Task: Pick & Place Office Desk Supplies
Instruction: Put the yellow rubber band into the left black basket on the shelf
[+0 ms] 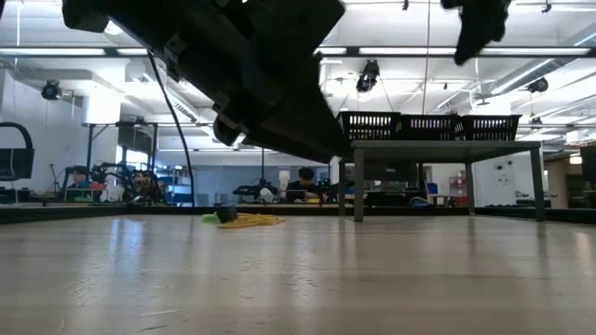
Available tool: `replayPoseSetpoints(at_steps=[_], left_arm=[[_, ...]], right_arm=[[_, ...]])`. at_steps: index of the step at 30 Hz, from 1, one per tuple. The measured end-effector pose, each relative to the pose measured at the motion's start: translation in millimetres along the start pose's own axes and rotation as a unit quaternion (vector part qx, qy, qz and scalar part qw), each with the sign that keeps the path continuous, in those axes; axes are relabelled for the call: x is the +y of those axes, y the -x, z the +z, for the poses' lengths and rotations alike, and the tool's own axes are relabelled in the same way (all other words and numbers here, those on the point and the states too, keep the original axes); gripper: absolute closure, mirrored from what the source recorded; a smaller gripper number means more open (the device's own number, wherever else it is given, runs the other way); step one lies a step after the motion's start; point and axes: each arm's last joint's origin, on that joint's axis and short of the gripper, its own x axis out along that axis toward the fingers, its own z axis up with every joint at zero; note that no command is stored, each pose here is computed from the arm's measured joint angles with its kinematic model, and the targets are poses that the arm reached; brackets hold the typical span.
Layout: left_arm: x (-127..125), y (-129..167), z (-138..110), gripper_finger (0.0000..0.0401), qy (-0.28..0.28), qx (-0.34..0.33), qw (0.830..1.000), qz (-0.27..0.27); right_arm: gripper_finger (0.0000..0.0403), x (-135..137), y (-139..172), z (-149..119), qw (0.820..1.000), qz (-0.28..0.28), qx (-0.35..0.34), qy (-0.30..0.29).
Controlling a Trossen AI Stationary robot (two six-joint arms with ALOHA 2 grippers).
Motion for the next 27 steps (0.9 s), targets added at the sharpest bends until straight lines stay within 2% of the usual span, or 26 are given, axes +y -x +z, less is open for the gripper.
replayPoseSetpoints(at_steps=[4, 8, 12, 16, 19, 21, 27], left_arm=[[6.6, 13.2, 5.1, 0.0238, -0.006, 0.026, 1.0, 0.016], [18.3, 31.2, 12.9, 0.0238, 0.022, 0.047, 0.997, 0.051], [33.8, 43.5, 12.2, 0.0238, 0.019, 0.07, 0.99, 0.117], [57.7, 50.5, 14.8, 0.0238, 0.058, 0.091, 0.976, 0.191], [74.2, 47.3, 20.2, 0.0238, 0.08, 0.111, 0.967, 0.215], [81.8, 42.2, 20.3, 0.0238, 0.087, 0.125, 0.964, 0.217], [106.0, 23.7, 3.2, 0.0238, 0.14, 0.166, 0.955, 0.2]], right_arm=[[0.0282, 46.7, 6.4, -19.0, 0.992, 0.088, -0.07, 0.059], [0.029, 98.6, -8.6, -48.1, 0.973, 0.147, -0.126, 0.129], [0.0297, 151.1, -34.4, -86.5, 0.945, 0.206, -0.171, 0.188], [0.0304, 197.1, -57.7, -122.0, 0.907, 0.281, -0.219, 0.223], [0.0309, 220.3, -74.0, -141.7, 0.886, 0.32, -0.25, 0.227], [0.0312, 230.9, -86.7, -150.5, 0.878, 0.332, -0.263, 0.225], [0.0321, 249.8, -127.4, -171.8, 0.882, 0.328, -0.255, 0.225]])
